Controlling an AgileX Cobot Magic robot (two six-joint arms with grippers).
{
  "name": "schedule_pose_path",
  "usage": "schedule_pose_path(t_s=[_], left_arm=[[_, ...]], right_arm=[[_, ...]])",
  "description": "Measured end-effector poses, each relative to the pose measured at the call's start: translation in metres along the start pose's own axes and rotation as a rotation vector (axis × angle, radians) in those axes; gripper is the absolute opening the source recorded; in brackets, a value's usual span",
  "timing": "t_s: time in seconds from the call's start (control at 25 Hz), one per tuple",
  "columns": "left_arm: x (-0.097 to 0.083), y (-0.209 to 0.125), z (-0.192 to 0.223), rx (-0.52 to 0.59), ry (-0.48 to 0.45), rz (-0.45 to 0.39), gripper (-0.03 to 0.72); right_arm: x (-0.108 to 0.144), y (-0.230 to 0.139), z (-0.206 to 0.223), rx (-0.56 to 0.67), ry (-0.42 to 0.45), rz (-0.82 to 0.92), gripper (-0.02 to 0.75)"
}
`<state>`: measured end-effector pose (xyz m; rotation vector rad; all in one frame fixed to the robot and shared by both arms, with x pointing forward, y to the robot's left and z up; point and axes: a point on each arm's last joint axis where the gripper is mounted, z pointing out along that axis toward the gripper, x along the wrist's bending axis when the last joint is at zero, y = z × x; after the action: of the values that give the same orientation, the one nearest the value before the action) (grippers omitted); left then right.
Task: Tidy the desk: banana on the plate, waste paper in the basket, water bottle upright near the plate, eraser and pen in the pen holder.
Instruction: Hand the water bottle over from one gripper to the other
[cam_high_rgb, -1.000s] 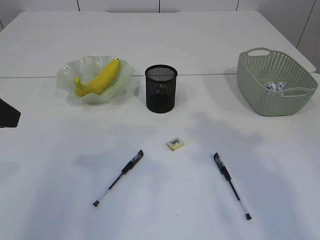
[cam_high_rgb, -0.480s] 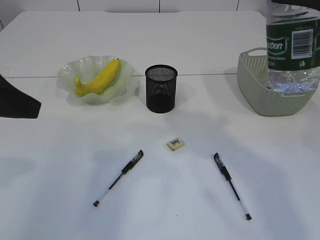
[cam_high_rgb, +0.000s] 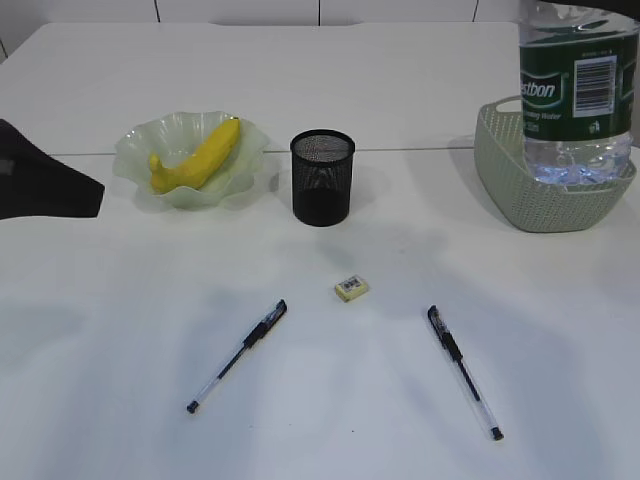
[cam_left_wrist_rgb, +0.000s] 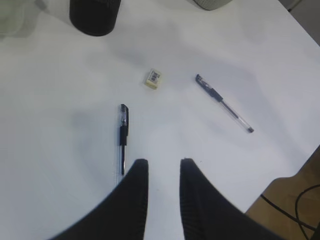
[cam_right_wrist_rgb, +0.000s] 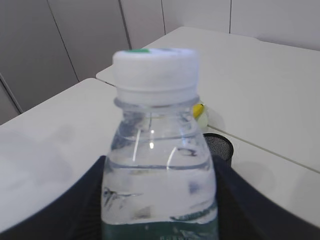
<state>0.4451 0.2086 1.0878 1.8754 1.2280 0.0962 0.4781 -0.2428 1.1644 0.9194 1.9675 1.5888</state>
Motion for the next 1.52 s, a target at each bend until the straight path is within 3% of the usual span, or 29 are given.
schedule_pose_path(t_s=[0.2, 0.44, 0.64, 1.12, 1.52], left_arm=[[0.015, -0.005, 0.012, 0.03, 0.082, -0.053, 0.153], [0.042, -0.025, 0.013, 0.165, 0.345, -0.036, 0.153], [0.054, -0.021, 0.008, 0.133, 0.489, -0.007, 0.153], [0.05, 0.01, 0.005, -0.228, 0.464, -0.008, 0.153], [0.016, 0.035, 0.009, -0.505, 0.375, 0.207, 0.153]], right_arm=[[0.0, 0.0, 0.0, 0.0, 0.004, 0.0, 0.396], [0.001, 0.0, 0.0, 0.001, 0.012, -0.001, 0.396], [0.001, 0.0, 0.0, 0.001, 0.014, 0.0, 0.396], [0.002, 0.0, 0.0, 0.0, 0.02, 0.002, 0.396], [0.002, 0.0, 0.0, 0.0, 0.02, 0.002, 0.396]])
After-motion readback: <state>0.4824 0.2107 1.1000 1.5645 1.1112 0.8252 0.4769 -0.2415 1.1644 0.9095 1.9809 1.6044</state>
